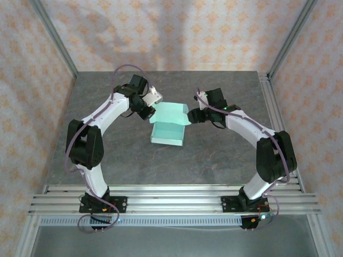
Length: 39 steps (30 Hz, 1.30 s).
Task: Fold the paper box
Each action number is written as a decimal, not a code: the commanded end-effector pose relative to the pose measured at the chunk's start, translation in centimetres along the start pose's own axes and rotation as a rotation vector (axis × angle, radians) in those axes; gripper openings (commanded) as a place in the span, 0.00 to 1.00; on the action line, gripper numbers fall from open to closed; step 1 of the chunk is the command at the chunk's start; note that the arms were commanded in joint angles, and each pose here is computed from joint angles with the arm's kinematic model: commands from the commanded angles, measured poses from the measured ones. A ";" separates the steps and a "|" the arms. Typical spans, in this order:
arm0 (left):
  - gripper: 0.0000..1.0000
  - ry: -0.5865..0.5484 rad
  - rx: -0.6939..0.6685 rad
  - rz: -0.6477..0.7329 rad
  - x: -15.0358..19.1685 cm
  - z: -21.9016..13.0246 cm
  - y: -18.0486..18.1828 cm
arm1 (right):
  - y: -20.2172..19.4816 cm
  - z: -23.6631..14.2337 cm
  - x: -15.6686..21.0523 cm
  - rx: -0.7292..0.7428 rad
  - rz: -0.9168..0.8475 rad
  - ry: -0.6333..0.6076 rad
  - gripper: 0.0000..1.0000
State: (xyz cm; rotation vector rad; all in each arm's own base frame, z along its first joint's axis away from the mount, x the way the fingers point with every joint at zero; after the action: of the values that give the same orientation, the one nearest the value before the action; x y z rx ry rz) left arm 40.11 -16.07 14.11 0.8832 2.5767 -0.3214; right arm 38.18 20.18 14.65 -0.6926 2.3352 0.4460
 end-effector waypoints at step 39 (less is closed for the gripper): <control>0.02 0.016 0.054 0.065 1.4 -1.0 -1.2 | 4.3 -2.8 -6.1 -0.084 -0.324 -0.008 0.69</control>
State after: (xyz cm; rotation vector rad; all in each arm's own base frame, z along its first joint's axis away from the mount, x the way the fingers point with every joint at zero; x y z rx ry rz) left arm 39.51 -15.26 14.13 0.9187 2.5670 -0.3376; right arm 37.23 24.12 20.31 -1.1280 2.1602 0.4195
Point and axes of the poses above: each hand's point on the last joint's axis, 136 mm out from that joint toward the fingers, its own z axis out along the fingers, its own y axis along the line the jaws close on, x = y × z, the point moved 1 cm from there along -z, back along the fingers, and after that the axes turned 7 degrees about -z, right-handed, at the moved point
